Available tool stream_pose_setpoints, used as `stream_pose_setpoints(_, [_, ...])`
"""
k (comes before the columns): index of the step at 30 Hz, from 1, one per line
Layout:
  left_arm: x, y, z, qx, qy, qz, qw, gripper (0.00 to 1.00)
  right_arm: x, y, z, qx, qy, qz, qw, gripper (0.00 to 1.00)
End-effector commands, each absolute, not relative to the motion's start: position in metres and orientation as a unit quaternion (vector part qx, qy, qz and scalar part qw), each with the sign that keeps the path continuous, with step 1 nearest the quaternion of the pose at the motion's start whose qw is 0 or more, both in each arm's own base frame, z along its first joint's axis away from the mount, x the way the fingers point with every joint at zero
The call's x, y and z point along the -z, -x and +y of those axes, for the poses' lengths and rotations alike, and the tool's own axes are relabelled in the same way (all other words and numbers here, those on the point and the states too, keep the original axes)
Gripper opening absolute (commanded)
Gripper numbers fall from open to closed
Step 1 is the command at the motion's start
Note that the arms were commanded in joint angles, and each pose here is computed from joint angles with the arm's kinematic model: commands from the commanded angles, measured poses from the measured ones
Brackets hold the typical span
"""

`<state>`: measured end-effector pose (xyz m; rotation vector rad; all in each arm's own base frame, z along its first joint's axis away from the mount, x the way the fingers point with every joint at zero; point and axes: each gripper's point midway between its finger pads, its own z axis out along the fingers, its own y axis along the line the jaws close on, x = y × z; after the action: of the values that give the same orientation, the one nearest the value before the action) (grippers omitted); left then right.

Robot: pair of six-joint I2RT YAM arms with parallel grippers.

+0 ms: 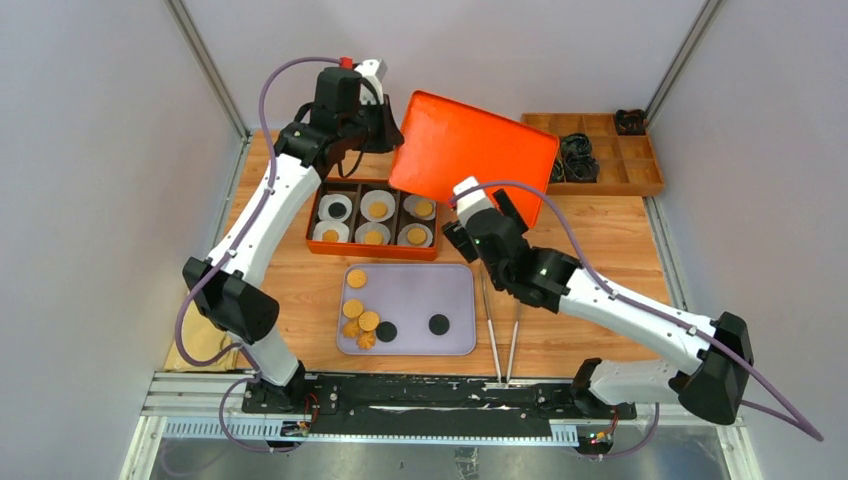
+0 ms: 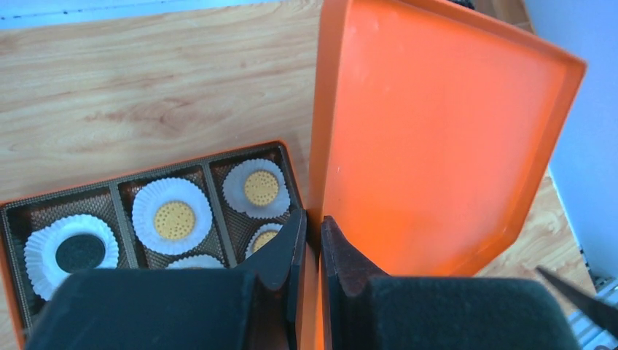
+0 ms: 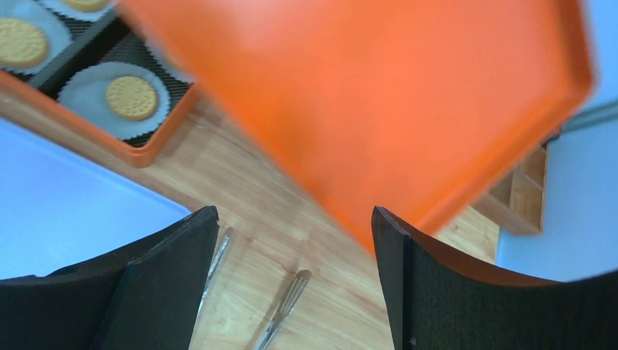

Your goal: Pack the cookies

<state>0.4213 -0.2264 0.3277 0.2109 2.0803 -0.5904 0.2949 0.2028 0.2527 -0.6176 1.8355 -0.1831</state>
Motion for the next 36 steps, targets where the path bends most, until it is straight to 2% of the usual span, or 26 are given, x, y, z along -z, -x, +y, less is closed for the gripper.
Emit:
stream_pose_setpoints(1, [-0.348,-0.420,-0.231,0.258,-0.075,0.850,0.453,0.05,-0.259,-0.289,0.228,0.102,0.296,0.737,0.599,0.82])
stream_pose_setpoints(10, [-0.345,-0.400,-0.227,0.261,-0.079,0.867,0.417,0.05,-0.251,-0.314,0.237,0.245,0.276,0.702,0.609,0.82])
stream_pose_setpoints(13, [-0.345,-0.389,-0.224,0.263,-0.081,0.868,0.415,0.05,-0.244,-0.324,0.240,0.292,0.269,0.692,0.603,0.79])
stream_pose_setpoints(15, [-0.348,-0.383,-0.220,0.261,-0.080,0.866,0.418,0.05,-0.239,-0.331,0.243,0.316,0.259,0.688,0.599,0.70])
stream_pose_setpoints(19, [-0.352,-0.374,-0.213,0.256,-0.079,0.864,0.426,0.06,-0.234,-0.336,0.244,0.349,0.235,0.683,0.597,0.34])
stream_pose_setpoints(21, [-0.354,-0.372,-0.210,0.251,-0.081,0.863,0.430,0.07,-0.237,-0.335,0.243,0.356,0.221,0.682,0.599,0.20])
stream_pose_setpoints(23, [-0.351,-0.371,-0.209,0.247,-0.083,0.864,0.430,0.07,-0.244,-0.332,0.240,0.358,0.211,0.680,0.605,0.08])
stream_pose_setpoints(25, [-0.349,-0.372,-0.208,0.242,-0.087,0.865,0.430,0.09,-0.253,-0.330,0.238,0.359,0.216,0.677,0.605,0.04])
stream_pose_setpoints(29, [-0.353,-0.380,-0.200,0.215,-0.088,0.862,0.451,0.24,-0.265,-0.326,0.243,0.304,0.243,0.704,0.594,0.00])
stream_pose_setpoints(33, [-0.368,-0.388,-0.183,0.178,-0.073,0.844,0.501,0.46,-0.271,-0.314,0.232,0.240,0.242,0.732,0.590,0.00])
stream_pose_setpoints(36, [-0.393,-0.390,-0.171,0.170,-0.051,0.812,0.556,0.69,-0.280,-0.309,0.219,0.199,0.228,0.742,0.598,0.00])
